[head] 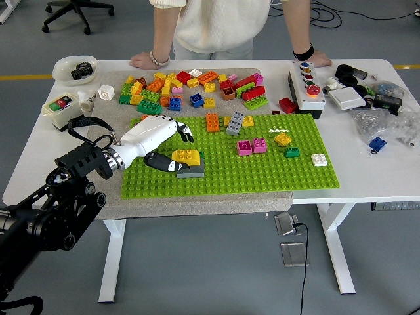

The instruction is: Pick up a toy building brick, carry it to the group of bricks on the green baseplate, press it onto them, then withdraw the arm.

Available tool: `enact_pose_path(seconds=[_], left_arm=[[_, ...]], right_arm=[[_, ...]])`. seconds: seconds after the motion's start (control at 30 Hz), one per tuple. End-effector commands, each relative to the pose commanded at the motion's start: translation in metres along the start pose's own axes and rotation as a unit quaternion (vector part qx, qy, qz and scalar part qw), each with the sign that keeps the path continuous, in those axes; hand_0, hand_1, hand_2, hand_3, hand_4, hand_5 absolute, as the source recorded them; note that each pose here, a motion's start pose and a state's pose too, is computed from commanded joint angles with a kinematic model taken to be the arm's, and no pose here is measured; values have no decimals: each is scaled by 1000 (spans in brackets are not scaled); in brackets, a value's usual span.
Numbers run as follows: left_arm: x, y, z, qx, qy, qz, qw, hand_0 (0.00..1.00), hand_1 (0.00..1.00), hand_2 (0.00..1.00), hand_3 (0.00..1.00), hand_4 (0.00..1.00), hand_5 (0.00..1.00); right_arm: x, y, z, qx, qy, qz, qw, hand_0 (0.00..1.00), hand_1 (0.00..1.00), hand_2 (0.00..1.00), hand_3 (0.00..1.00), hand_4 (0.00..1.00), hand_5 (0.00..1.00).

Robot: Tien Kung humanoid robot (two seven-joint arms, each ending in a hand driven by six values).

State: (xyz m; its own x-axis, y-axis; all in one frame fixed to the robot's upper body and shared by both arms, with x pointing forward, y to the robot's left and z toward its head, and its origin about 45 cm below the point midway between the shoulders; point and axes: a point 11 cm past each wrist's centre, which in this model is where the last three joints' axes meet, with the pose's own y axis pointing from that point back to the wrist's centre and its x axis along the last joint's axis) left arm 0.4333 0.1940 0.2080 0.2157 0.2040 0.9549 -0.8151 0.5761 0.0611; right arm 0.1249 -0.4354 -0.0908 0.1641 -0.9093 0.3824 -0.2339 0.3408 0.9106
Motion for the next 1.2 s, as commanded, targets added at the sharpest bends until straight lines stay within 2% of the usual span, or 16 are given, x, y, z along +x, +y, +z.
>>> enact_pose_path(seconds=[0.93,1.2], left_arm=[[0,1,6,-9,5,-7,1000,764,714,590,592,870,191],[11,1,14,-20,40,13,999,764,713,593,594,881,199]], right_arm=[[0,0,-1,1,-2,0,1000,739,633,674,611,818,521],[0,0,-1,1,-2,0,1000,740,633,674,611,818,520]])
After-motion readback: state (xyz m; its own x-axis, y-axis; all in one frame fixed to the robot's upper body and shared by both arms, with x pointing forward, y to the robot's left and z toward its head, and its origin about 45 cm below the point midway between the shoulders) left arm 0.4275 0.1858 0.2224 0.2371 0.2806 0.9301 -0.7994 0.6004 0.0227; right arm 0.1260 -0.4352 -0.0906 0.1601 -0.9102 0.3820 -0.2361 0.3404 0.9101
